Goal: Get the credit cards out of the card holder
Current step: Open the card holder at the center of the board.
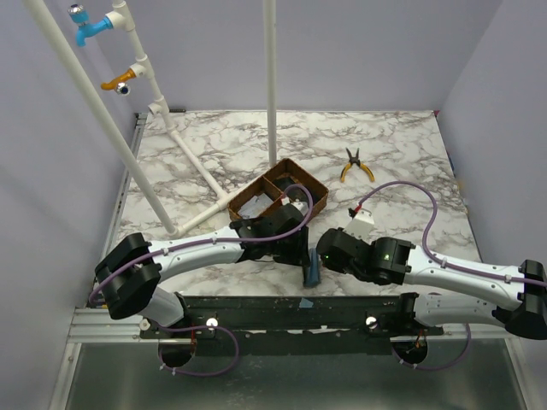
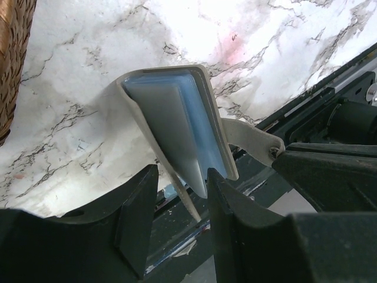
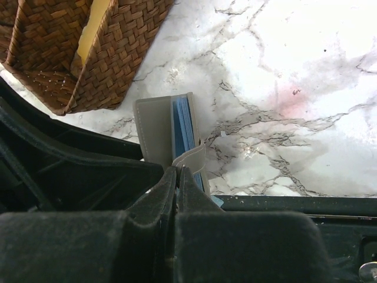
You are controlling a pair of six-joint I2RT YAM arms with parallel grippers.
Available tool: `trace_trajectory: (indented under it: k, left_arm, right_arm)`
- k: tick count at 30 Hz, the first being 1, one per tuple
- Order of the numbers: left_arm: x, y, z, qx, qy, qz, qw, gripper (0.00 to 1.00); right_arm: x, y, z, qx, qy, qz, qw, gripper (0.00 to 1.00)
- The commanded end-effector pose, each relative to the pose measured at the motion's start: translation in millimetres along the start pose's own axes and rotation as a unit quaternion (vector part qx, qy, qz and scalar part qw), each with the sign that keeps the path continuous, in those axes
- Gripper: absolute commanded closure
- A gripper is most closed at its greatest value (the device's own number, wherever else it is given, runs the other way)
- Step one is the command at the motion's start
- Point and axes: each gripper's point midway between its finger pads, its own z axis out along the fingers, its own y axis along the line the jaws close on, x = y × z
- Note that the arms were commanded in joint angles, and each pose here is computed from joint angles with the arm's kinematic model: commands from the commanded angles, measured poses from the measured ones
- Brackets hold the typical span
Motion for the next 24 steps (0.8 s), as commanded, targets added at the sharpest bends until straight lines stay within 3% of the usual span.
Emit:
trace_trajectory:
  k: [1, 5, 10, 14, 19, 24]
  left_arm:
    - [3.7, 1.6, -0.1, -0.001, -0.001, -0.001, 1.000, 0.59]
    - [8.0, 8.3, 6.5, -0.013, 0.006, -0.003, 1.000, 0.59]
    - [13.9, 16.4, 10.9, -0.024, 0.013, -0.006, 1.000, 0.67]
    - [17.3, 21.9, 13.0, -0.032, 0.016, -0.007, 0.999, 0.77]
    - [24.1, 30.4, 17.6, -0.043, 0.025, -0.007, 0.999, 0.98]
    - [31.0, 39.0, 21.8, -0.057, 0.031, -0.009, 0.998, 1.00]
  right_arm:
    - [-15.2, 3.9, -7.5, -0.004, -0.027, 0.005, 1.000, 0.99]
    - [-14.6, 2.7, -6.5, 0.000, -0.027, 0.001, 1.000, 0.99]
    - [-15.3, -0.5, -8.2, 0.004, -0.027, 0.000, 1.000, 0.99]
    - [-19.2, -1.5, -11.4, 0.004, -0.031, -0.001, 0.999, 0.99]
    - [-19.3, -9.8, -12.6, 0.021, -0.031, -0.010, 0.999, 0.99]
    - [-25.7, -12.9, -17.7, 0.024, -0.040, -0.012, 0.999, 0.99]
